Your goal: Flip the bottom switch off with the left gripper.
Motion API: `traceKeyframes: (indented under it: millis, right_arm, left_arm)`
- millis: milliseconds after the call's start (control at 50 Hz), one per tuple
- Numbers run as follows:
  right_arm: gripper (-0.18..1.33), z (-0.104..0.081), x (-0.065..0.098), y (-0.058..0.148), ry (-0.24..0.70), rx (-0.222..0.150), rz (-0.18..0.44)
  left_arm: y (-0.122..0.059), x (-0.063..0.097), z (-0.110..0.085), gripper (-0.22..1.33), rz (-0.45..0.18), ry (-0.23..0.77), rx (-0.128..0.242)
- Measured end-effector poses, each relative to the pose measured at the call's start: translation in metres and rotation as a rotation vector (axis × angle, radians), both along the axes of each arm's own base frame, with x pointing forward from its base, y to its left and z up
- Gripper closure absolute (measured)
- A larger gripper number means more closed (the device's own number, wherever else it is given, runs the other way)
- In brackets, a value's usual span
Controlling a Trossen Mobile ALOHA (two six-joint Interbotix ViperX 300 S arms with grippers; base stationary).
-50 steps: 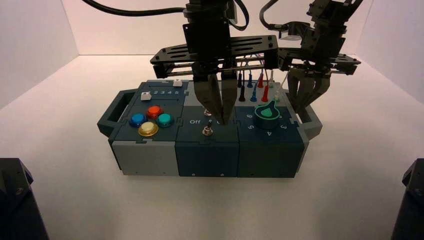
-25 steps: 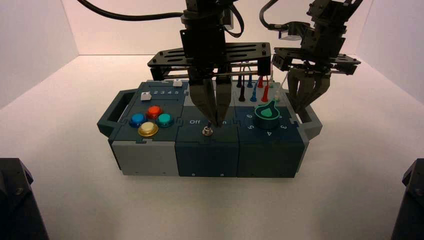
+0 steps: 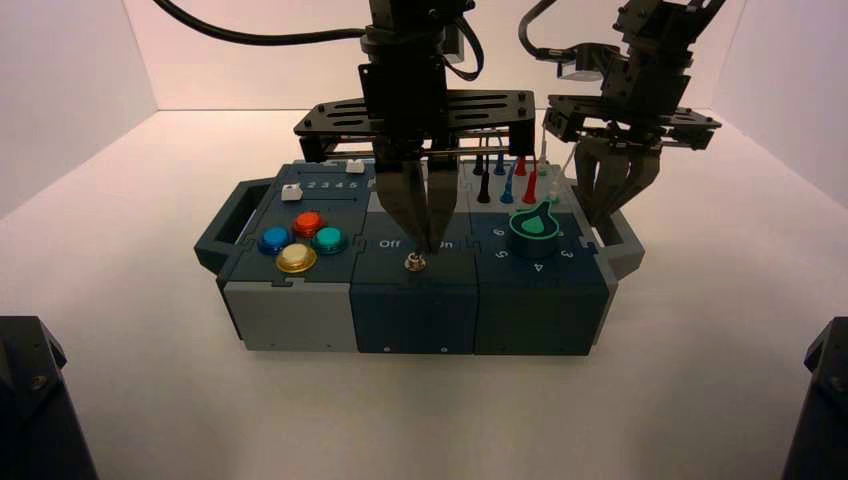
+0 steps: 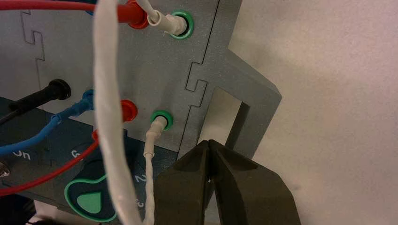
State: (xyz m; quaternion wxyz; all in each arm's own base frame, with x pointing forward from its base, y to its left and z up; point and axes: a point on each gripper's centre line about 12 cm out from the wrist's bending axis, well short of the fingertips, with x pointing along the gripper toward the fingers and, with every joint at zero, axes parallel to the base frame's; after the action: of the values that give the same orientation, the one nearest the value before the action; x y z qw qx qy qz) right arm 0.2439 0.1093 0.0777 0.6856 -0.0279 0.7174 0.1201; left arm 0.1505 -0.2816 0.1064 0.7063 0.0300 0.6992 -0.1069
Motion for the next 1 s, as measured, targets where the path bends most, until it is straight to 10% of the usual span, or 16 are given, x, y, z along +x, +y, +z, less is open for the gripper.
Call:
traceKeyframes:
  millis: [1000]
  right_arm:
    - [1.31,0.000,0.000,0.000,-0.001,-0.001,0.003]
  left_arm:
    - [0.014,0.002,-0.005,1.27,0.011,-0.004,0.020]
